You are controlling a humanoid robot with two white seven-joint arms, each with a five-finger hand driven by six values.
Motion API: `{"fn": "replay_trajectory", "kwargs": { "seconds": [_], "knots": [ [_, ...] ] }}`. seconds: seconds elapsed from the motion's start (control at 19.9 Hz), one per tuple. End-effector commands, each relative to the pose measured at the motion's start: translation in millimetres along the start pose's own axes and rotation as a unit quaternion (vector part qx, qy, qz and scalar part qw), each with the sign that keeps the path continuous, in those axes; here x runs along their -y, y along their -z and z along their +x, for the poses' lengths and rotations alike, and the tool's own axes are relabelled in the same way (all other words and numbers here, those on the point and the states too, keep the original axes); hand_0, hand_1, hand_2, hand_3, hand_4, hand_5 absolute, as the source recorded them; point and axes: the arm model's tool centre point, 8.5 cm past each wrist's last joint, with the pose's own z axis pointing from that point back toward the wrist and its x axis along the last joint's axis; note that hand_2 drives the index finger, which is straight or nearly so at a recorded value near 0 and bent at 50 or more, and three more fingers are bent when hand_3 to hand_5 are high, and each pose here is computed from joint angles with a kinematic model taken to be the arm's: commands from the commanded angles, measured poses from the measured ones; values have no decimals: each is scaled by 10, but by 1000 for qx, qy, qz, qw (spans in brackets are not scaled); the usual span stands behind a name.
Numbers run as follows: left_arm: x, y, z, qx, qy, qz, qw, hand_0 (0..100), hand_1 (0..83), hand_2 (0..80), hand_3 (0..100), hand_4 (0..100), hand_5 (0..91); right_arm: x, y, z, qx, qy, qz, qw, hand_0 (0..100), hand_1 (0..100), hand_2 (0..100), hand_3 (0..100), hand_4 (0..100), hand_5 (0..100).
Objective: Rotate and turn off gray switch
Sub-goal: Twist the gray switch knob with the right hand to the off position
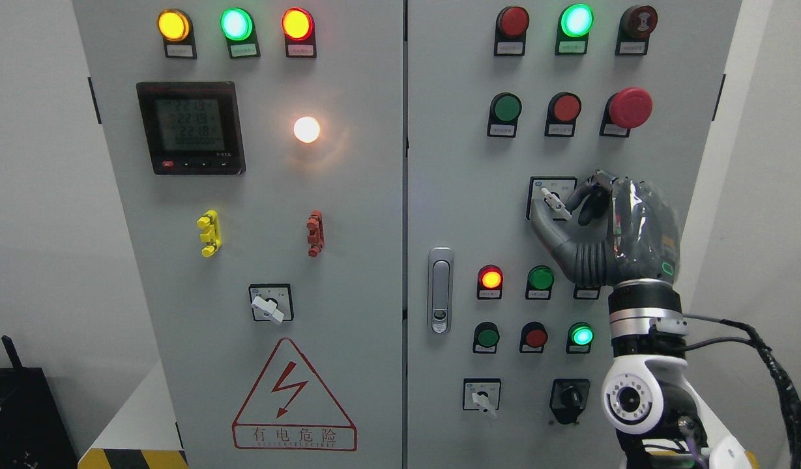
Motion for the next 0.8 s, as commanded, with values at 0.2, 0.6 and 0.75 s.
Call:
{"fn": "replay_trajectory", "kwargs": {
  "seconds": [0.2, 0.6, 0.75],
  "knots": [
    [-2, -11, -80, -13, -11, 2, 1000, 120, 389, 0, 0, 0, 0, -39, 10, 8, -3, -2, 5, 1000, 359, 488, 667, 870, 795, 992],
    [-2, -11, -80, -13, -11, 2, 1000, 120, 389, 0, 0, 0, 0, -46, 15, 8, -3, -1, 6, 1000, 433, 467, 671, 880, 797, 994],
    [-2, -11, -80, -13, -11, 2, 1000, 120, 389, 0, 0, 0, 0, -57, 14, 29, -3, 3, 7, 1000, 448, 460, 681, 893, 799, 993]
  ]
}}
